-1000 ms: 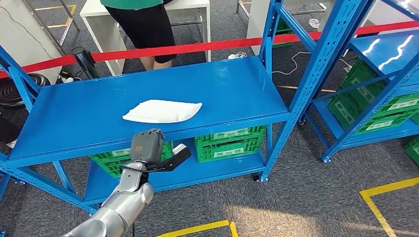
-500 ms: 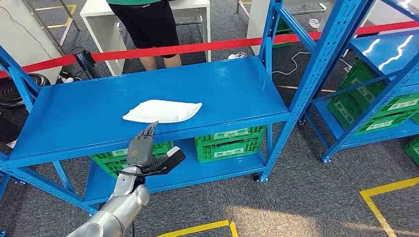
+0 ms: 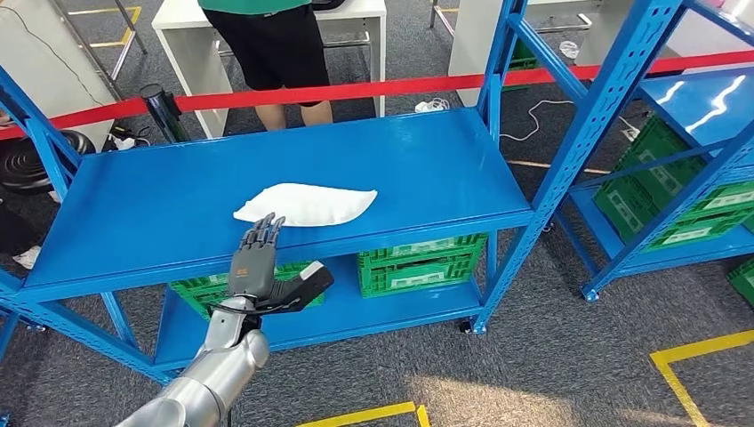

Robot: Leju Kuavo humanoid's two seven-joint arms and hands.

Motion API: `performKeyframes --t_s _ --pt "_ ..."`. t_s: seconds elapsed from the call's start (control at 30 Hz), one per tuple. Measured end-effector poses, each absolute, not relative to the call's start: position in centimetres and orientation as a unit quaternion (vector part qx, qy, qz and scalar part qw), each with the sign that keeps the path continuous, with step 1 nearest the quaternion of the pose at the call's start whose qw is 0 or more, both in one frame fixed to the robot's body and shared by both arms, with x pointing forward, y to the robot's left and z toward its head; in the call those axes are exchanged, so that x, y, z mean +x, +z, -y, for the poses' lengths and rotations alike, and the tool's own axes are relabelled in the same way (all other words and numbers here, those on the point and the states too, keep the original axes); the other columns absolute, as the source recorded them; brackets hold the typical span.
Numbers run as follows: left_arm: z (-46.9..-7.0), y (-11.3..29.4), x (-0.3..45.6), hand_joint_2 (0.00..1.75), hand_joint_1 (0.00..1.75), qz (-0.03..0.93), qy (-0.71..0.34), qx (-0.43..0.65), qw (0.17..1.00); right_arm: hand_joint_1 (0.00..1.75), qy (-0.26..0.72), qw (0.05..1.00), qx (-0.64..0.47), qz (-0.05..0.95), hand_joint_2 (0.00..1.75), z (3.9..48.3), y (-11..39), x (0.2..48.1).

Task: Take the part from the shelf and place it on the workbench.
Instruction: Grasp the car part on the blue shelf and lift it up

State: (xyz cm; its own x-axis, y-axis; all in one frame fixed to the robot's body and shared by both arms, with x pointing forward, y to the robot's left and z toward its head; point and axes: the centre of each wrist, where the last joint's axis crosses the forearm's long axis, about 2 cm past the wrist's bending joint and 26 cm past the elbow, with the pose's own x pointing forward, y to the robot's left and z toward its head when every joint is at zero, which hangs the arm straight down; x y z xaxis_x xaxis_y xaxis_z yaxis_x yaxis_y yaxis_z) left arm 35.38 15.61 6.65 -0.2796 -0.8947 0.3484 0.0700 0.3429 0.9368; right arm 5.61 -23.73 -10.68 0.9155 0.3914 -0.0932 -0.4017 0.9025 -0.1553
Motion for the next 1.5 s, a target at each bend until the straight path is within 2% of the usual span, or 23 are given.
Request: performKeyframes --t_s 0.3,0.43,0.8,1.07,1.5 --pt "-15.3 6.9 35.4 0.0 0.0 0.659 -0.464 0.332 0.491 0.0 0.202 0.975 -0.085 -0.037 0.0 23.3 -10.7 5.3" --pt "-15.3 7.2 35.6 1.75 0.0 0.659 -0.465 0.342 0.482 0.0 0.201 0.975 -0.086 -0.039 0.0 23.3 -10.7 5.4" --pt "-15.1 7.6 35.9 1.75 0.0 0.653 -0.477 0.361 0.464 0.0 0.203 0.974 -0.088 -0.038 0.0 23.3 -10.7 5.5" --pt "-14.6 8.3 36.2 1.75 0.0 0.636 -0.508 0.409 0.412 0.0 0.201 0.975 -0.088 -0.038 0.0 23.3 -10.7 5.4" --pt "-14.6 8.3 35.9 1.75 0.01 0.643 -0.503 0.413 0.404 0.0 0.202 0.975 -0.087 -0.039 0.0 23.3 -10.7 5.4"
